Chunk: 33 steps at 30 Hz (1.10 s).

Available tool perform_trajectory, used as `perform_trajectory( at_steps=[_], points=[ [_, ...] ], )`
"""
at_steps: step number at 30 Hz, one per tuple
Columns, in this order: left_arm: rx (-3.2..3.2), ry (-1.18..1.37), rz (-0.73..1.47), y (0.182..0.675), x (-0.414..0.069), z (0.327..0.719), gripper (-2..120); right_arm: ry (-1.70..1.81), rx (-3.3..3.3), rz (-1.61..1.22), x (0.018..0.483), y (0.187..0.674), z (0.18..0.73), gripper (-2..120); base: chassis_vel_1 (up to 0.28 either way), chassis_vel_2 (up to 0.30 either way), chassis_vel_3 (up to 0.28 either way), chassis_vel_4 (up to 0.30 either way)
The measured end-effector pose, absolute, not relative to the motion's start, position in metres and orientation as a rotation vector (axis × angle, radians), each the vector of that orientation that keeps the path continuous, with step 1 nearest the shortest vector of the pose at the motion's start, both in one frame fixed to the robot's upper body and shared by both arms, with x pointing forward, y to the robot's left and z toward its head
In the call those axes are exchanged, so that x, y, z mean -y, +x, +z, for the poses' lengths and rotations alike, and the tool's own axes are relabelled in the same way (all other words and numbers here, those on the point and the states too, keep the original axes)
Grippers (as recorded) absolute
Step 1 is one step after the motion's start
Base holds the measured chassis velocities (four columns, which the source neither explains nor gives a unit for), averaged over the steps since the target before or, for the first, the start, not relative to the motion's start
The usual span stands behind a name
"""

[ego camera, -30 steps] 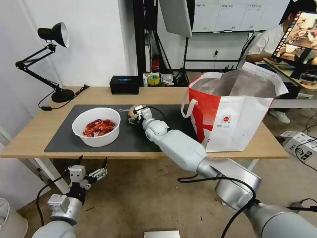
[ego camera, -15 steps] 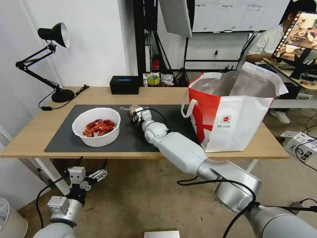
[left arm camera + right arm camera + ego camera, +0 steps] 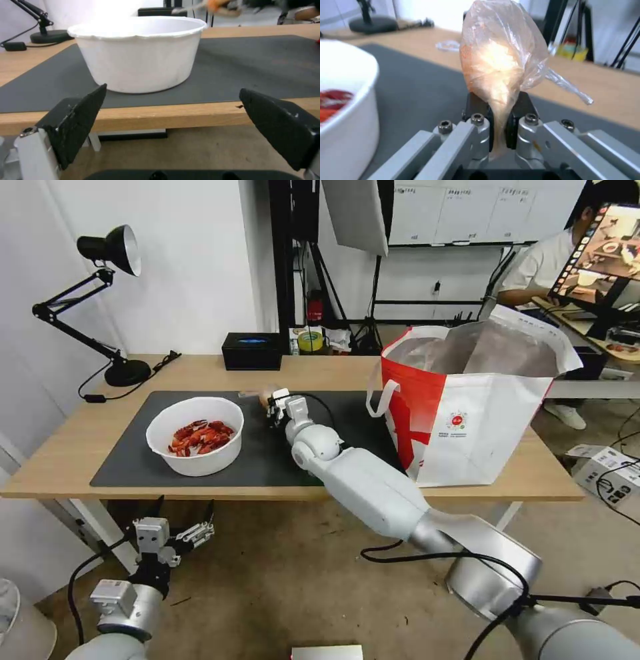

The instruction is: Pick up the trash from the table and place it into the takeout bag.

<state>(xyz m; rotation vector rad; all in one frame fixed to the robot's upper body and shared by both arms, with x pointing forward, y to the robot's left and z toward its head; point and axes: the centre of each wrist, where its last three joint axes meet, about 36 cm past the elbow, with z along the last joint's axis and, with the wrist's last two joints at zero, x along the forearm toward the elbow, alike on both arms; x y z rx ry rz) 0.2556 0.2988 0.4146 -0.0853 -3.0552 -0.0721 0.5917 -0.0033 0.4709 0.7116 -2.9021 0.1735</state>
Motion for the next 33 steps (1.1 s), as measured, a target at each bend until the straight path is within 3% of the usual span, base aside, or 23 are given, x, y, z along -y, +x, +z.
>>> perform_trajectory(
  at_steps=[15, 23, 33],
  points=[
    [3.051, -0.088, -0.075, 0.251, -0.294, 0.413, 100, 0.750, 3.065, 0.077, 0.066, 0.519, 0.494, 5, 0.000, 0.000, 0.000, 0.000],
    [3.052, -0.080, -0.081, 0.247, -0.294, 0.416, 100, 0.781, 3.102, 0.009, 0.076, 0.502, 0.502, 5, 0.000, 0.000, 0.000, 0.000],
    [3.049, -0.070, -0.079, 0.241, -0.288, 0.415, 100, 0.698, 3.401, -0.082, 0.121, 0.482, 0.521, 5, 0.000, 0.000, 0.000, 0.000]
  ],
)
